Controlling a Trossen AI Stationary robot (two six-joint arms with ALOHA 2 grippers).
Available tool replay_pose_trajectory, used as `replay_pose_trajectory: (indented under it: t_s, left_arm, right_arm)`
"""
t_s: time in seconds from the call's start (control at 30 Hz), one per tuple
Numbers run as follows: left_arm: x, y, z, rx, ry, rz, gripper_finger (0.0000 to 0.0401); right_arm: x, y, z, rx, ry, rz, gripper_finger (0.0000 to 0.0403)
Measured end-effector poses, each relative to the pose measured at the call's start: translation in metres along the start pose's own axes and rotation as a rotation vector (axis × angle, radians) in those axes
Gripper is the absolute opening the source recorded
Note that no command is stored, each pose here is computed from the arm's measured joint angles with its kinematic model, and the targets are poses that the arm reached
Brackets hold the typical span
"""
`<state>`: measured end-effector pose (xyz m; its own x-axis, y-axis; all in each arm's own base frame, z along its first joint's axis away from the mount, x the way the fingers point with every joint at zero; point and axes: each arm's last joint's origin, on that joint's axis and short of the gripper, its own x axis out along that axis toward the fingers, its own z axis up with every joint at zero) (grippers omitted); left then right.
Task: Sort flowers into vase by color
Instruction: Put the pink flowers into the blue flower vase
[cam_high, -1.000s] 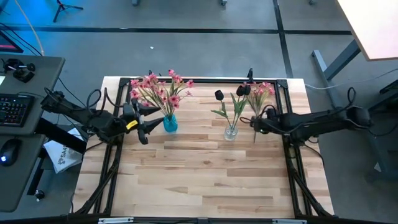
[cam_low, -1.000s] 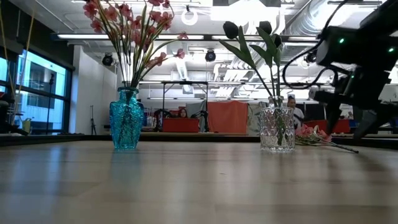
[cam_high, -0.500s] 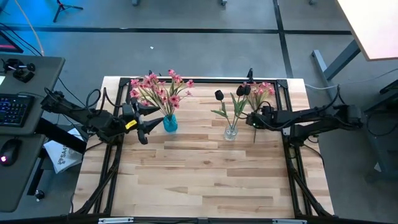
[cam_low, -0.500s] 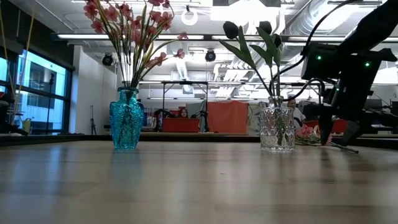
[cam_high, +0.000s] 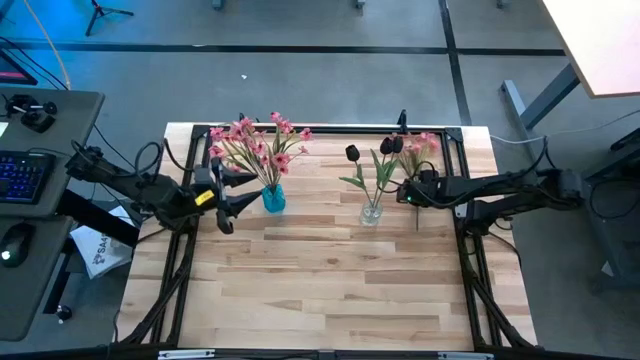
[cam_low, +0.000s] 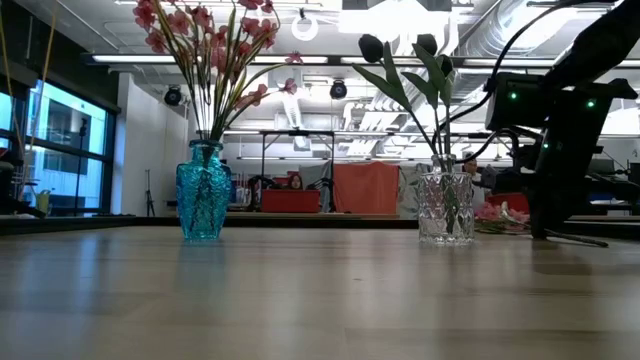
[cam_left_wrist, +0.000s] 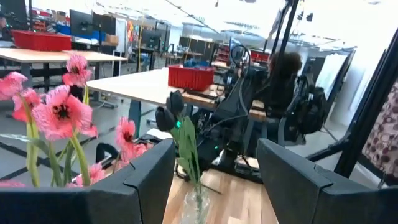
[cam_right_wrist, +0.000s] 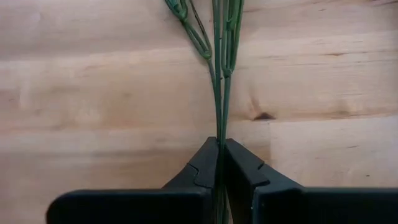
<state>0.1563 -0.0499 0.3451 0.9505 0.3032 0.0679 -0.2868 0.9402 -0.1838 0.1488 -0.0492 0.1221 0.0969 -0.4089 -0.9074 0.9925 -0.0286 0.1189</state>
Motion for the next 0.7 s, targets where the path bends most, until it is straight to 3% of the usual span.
replay_pose_trajectory:
  t_s: [0.13, 0.37, 0.7]
  left_arm:
    - [-0.004, 0.004, 0.006, 0.022, -0.035, 0.008, 0.0213]
    - [-0.013, 0.011, 0.015, 0.011, -0.073, 0.038, 0.0213]
    - [-0.016, 0.014, 0.017, 0.020, -0.083, 0.056, 0.0213]
  right_arm:
    - [-0.021, 0.004, 0.005, -0.013, 0.048, 0.102, 0.0004]
    - [-0.083, 0.004, 0.036, 0.065, -0.201, 0.261, 0.0002]
    - [-0.188, -0.013, 0.083, 0.056, -0.550, 0.339, 0.0001]
